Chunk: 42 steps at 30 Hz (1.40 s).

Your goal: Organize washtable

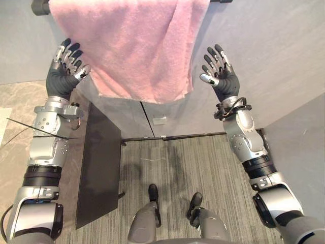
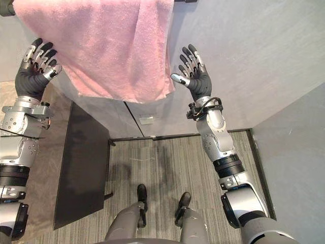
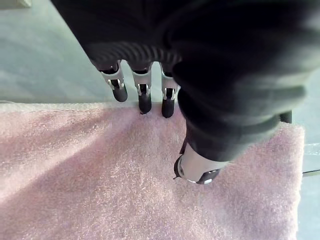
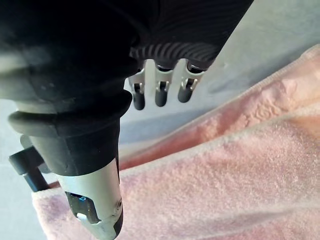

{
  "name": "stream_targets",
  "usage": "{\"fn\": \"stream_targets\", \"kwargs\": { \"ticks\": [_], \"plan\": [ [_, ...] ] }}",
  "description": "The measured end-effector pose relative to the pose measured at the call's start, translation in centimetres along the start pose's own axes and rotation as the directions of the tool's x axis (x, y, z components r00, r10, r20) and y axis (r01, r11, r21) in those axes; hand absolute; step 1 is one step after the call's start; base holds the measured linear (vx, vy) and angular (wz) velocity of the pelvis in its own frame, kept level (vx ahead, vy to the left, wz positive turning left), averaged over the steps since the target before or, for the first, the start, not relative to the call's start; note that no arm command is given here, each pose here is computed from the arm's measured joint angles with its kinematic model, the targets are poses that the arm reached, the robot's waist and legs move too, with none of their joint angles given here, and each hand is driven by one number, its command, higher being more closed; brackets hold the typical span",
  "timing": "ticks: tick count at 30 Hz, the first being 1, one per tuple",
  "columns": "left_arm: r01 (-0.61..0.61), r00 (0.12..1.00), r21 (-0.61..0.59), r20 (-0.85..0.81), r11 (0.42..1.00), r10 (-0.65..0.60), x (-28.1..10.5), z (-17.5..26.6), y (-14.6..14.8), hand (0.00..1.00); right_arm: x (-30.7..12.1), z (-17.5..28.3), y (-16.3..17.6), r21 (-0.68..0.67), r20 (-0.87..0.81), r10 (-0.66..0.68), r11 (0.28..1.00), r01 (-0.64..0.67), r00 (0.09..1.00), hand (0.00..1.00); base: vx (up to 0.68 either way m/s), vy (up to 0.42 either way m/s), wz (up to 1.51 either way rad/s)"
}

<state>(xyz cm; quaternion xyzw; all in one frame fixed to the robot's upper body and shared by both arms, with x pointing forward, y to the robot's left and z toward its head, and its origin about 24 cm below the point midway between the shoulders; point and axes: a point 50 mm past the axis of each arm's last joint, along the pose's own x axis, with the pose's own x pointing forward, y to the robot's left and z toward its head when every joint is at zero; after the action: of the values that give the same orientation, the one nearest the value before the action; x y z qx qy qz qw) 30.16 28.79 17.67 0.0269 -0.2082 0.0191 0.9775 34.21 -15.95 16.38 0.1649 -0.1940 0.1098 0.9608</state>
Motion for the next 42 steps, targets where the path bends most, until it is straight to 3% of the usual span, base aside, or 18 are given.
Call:
{"fn": "stream_targets", "kwargs": {
  "ticks": [6, 10, 13, 15, 17, 21, 23, 29, 33, 36, 39, 42],
  "plan": [
    [-0.088, 0.958, -0.049, -0.278, 0.995, 0.072, -7.1, -7.3, -0.8, 0.00, -7.4, -5.4, -4.2, -0.128, -0.233, -0.173, 0.981, 0.146, 0.957, 0.00, 0.04, 0.005, -0.02],
    [-0.239, 0.814, -0.047, -0.554, 0.970, 0.174, -15.1, -13.2, -1.7, 0.00, -13.8, -8.9, -6.3, -0.201, -0.399, -0.318, 0.945, 0.256, 0.860, 0.00, 0.02, -0.001, -0.07],
    [-0.302, 0.605, 0.014, -0.770, 0.953, 0.203, -22.1, -17.1, -3.1, 0.00, -19.1, -11.8, -7.6, -0.296, -0.551, -0.412, 0.910, 0.291, 0.726, 0.00, 0.01, -0.012, -0.05],
    [-0.406, 0.392, 0.092, -0.881, 0.909, 0.264, -27.6, -19.2, -3.4, 0.00, -23.1, -14.2, -7.9, -0.325, -0.664, -0.468, 0.883, 0.337, 0.584, 0.00, 0.02, -0.011, -0.05],
    [-0.467, 0.124, 0.235, -0.937, 0.853, 0.326, -34.0, -19.8, -4.2, 0.00, -28.7, -16.4, -7.8, -0.384, -0.776, -0.509, 0.850, 0.361, 0.373, 0.00, 0.01, -0.012, -0.03],
    [-0.476, -0.135, 0.334, -0.942, 0.813, 0.308, -39.8, -19.4, -7.1, 0.00, -36.6, -16.9, -7.7, -0.515, -0.826, -0.562, 0.787, 0.341, 0.049, 0.00, 0.05, 0.001, 0.16],
    [-0.512, -0.187, 0.354, -0.935, 0.783, 0.300, -41.0, -19.1, -8.0, 0.00, -38.1, -16.7, -7.5, -0.552, -0.819, -0.574, 0.784, 0.285, -0.010, 0.00, 0.02, 0.000, 0.11],
    [-0.615, -0.142, 0.319, -0.945, 0.721, 0.296, -39.5, -19.7, -8.7, 0.00, -40.0, -16.0, -7.1, -0.585, -0.790, -0.610, 0.718, 0.376, -0.063, 0.00, -0.03, 0.037, -0.16],
    [-0.516, 0.019, 0.203, -0.969, 0.832, 0.248, -35.0, -20.9, -9.7, 0.00, -38.8, -16.3, -7.2, -0.570, -0.788, -0.614, 0.711, 0.412, -0.029, 0.00, -0.14, 0.211, 0.20],
    [-0.270, 0.227, 0.064, -0.965, 0.961, 0.128, -28.3, -22.0, -12.1, 0.00, -36.1, -17.1, -7.2, -0.557, -0.807, -0.589, 0.783, 0.279, 0.041, 0.00, -0.31, 0.273, 0.21],
    [-0.205, 0.338, 0.012, -0.938, 0.979, 0.083, -24.8, -21.9, -13.4, 0.00, -31.9, -17.9, -7.0, -0.537, -0.824, -0.543, 0.840, 0.083, 0.164, 0.00, -0.35, 0.130, -0.52],
    [-0.213, 0.339, 0.032, -0.935, 0.976, 0.104, -25.3, -21.8, -12.6, 0.00, -30.7, -19.2, -4.8, -0.484, -0.855, -0.481, 0.875, 0.035, 0.197, 0.00, -0.27, 0.020, -0.06]
  ]
}}
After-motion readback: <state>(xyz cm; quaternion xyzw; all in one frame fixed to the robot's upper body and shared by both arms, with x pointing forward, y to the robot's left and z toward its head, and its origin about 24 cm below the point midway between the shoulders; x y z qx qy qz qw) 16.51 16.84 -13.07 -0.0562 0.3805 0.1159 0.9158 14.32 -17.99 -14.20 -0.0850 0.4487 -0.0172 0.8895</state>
